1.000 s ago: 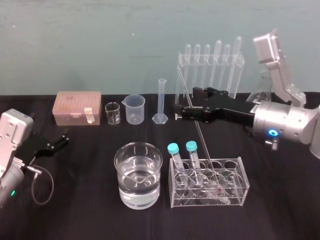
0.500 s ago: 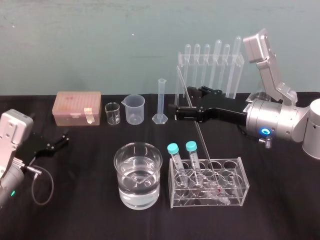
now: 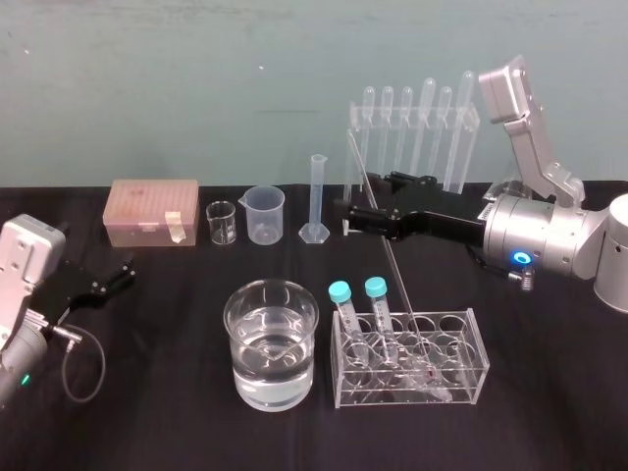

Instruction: Hold the thermometer with one hand and immerse one end into the beaker, then reinsert it into the test tube rack.

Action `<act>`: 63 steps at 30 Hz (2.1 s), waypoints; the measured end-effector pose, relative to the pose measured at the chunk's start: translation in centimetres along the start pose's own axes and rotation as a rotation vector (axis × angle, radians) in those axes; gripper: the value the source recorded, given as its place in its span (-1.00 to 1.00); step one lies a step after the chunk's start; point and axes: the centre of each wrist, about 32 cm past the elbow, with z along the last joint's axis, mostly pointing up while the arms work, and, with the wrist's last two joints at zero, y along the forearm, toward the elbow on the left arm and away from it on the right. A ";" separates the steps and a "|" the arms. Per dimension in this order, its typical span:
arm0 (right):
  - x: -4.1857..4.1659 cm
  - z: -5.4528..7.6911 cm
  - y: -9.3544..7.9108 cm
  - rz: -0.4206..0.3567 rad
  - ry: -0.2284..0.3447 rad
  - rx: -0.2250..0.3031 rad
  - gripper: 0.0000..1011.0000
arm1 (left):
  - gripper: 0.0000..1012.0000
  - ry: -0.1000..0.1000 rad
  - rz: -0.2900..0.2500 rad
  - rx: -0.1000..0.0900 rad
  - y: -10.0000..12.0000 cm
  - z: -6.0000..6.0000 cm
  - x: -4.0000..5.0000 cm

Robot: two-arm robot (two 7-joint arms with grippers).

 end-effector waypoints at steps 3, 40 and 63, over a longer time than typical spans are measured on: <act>0.00 0.0 0.0 0.000 0.000 0.000 0.36 | 0.99 0.000 0.000 0.000 0.0 0.0 0.00; -0.56 -0.7 -0.5 0.006 -0.001 0.118 -0.90 | 0.99 0.000 0.000 0.000 0.0 0.0 0.00; -1.58 -2.5 -4.5 -0.001 -0.060 0.390 -0.90 | 0.99 0.000 0.000 0.000 0.0 0.0 0.00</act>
